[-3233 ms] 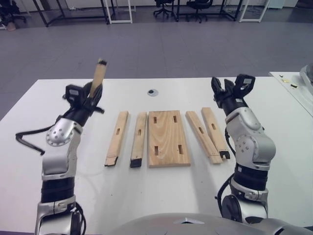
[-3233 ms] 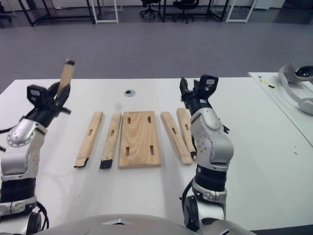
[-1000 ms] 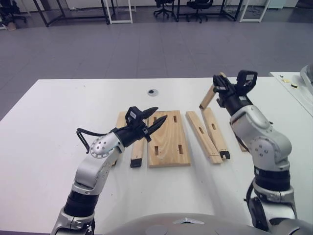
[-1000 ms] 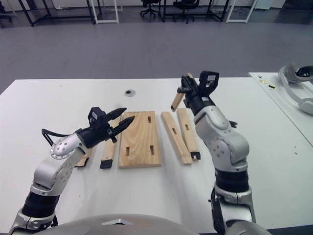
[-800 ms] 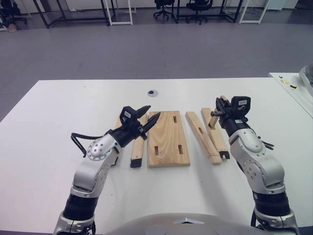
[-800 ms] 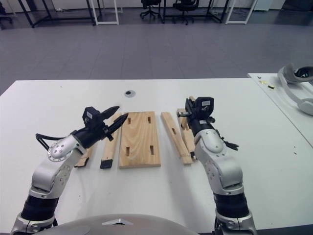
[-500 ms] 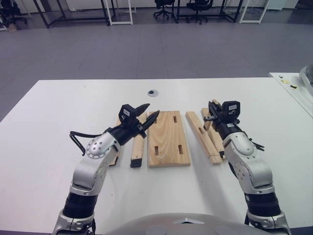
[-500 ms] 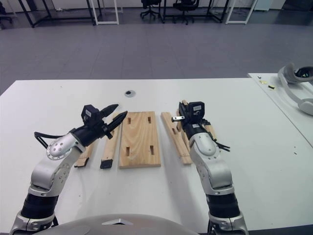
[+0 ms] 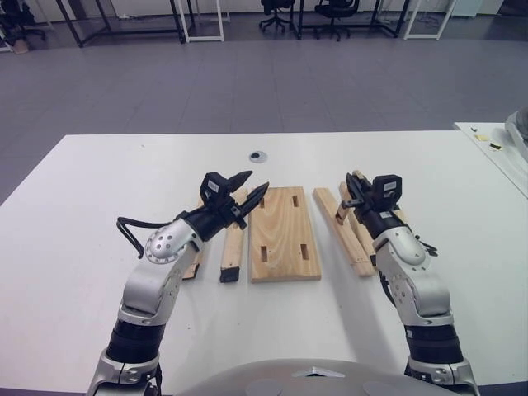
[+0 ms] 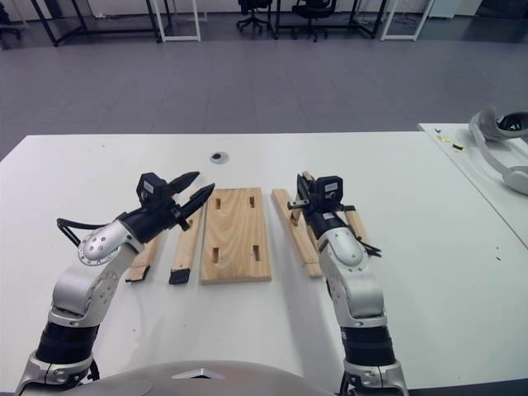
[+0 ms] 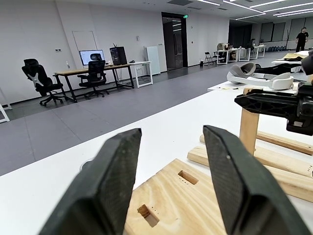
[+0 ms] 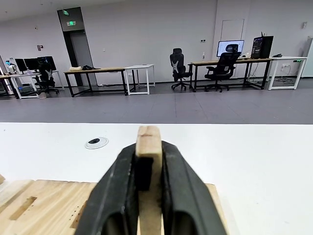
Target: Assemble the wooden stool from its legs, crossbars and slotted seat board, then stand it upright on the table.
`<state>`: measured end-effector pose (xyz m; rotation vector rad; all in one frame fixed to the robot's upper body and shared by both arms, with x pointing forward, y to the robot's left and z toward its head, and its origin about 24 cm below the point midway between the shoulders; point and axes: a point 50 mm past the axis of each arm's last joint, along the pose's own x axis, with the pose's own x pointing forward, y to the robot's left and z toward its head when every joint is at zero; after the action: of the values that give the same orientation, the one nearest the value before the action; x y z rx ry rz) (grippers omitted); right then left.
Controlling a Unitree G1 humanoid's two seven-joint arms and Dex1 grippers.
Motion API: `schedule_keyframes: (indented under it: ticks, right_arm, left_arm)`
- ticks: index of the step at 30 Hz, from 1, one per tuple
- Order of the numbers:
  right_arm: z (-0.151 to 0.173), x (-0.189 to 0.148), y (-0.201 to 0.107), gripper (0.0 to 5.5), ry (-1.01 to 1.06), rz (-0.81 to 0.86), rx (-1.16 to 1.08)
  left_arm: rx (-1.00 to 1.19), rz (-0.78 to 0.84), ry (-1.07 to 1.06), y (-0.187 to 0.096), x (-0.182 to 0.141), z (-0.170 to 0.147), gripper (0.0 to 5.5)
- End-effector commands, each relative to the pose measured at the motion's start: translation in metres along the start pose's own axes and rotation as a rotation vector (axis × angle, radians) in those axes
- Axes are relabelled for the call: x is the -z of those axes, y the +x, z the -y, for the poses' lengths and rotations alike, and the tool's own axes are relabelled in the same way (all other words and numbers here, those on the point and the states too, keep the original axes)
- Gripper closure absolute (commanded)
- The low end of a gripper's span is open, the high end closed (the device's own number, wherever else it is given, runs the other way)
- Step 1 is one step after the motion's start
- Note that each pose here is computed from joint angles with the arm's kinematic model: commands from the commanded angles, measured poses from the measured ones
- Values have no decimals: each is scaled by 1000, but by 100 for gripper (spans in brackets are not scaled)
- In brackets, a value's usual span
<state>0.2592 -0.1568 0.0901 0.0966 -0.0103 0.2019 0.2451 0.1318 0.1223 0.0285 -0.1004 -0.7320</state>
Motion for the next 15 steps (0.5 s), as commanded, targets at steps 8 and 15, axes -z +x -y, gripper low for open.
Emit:
schedule_keyframes:
  ticks: [8,15]
  right_arm:
    - [8,4,-2,508,-9,5,27]
    - [19,7,-1,508,-16,-6,55]
  left_arm:
    - [0,9,27,4,-2,-3,321]
    - [-2,11,30,3,-3,-3,321]
